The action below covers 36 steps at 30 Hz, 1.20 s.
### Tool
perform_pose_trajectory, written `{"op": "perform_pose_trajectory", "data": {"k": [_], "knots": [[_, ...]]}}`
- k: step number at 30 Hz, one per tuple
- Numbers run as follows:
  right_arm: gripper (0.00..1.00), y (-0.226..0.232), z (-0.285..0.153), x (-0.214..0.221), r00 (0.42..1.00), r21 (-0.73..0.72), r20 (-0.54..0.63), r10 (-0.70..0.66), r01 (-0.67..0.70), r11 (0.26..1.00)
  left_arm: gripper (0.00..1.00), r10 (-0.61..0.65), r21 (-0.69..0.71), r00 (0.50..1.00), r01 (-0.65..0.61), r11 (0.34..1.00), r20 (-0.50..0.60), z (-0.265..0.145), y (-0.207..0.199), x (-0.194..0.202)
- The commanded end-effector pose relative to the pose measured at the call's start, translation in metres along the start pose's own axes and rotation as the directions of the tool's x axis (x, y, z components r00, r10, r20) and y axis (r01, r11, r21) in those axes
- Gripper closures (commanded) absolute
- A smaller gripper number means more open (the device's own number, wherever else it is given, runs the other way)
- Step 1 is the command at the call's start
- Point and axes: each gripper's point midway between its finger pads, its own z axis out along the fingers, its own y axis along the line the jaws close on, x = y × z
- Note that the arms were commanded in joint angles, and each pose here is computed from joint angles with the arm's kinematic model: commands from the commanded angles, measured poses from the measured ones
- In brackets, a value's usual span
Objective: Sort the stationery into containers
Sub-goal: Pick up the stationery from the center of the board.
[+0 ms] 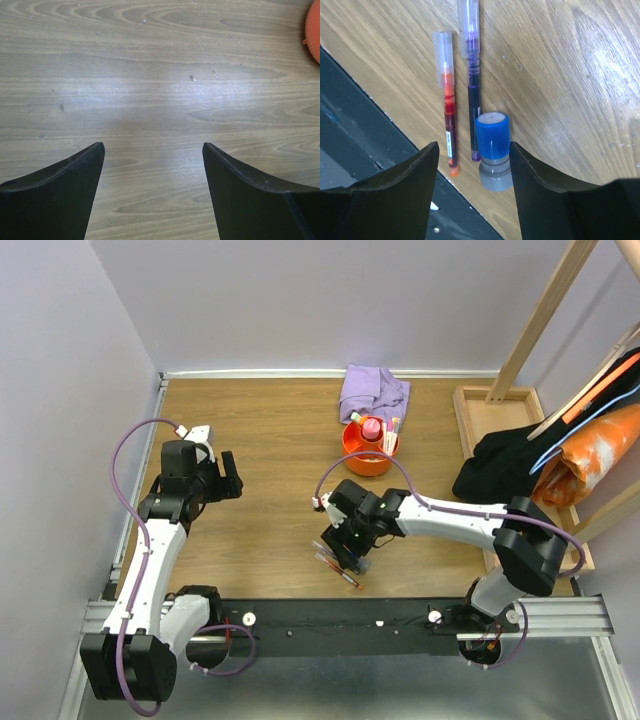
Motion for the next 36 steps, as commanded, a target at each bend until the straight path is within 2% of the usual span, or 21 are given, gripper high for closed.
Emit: {"op": "perform_pose_trajectory", "data": {"k": [1, 19, 25, 26, 28, 29, 31, 32, 36], "knots": [[0.34, -0.011, 0.009, -0.01, 0.999, 0.058, 0.02, -0.045, 0.044, 0.997, 0.12, -0.034, 0.041, 0.999, 0.034, 0.999, 0.001, 0.003, -0.005, 0.002], [0.4, -0.029, 0.026, -0.001, 0.996, 0.127, -0.037, -0.084, 0.088, 0.988, 0.11, -0.079, 0.085, 0.997, 0.08, 0.993, -0.016, 0.008, -0.012, 0.006], [0.61, -0.028, 0.025, 0.003, 0.994, 0.116, -0.052, -0.098, 0.104, 0.988, 0.1, -0.098, 0.078, 0.995, 0.099, 0.992, -0.013, 0.008, -0.007, 0.005], [0.67, -0.028, 0.022, 0.001, 0.993, 0.12, -0.046, -0.105, 0.11, 0.987, 0.1, -0.099, 0.078, 0.995, 0.1, 0.992, -0.016, 0.009, -0.007, 0.006], [0.73, -0.027, 0.011, -0.017, 0.991, 0.132, 0.002, -0.131, 0.13, 0.983, 0.1, -0.1, 0.08, 0.995, 0.101, 0.992, -0.023, 0.009, -0.008, 0.005], [0.81, -0.029, 0.004, -0.02, 0.99, 0.153, 0.004, -0.14, 0.137, 0.979, 0.1, -0.101, 0.078, 0.995, 0.102, 0.992, -0.024, 0.008, -0.008, 0.004], [0.9, -0.03, -0.009, -0.033, 0.988, 0.18, 0.039, -0.147, 0.138, 0.974, 0.1, -0.108, 0.086, 0.994, 0.111, 0.99, -0.035, 0.008, -0.01, 0.001], [0.99, -0.037, -0.024, -0.048, 0.98, 0.242, 0.07, -0.188, 0.166, 0.956, 0.1, -0.114, 0.096, 0.993, 0.117, 0.988, -0.04, 0.008, -0.013, -0.002], [1.0, -0.049, -0.067, -0.092, 0.947, 0.349, 0.204, -0.249, 0.167, 0.922, 0.11, -0.161, 0.126, 0.985, 0.168, 0.978, -0.063, 0.01, -0.023, -0.015]]}}
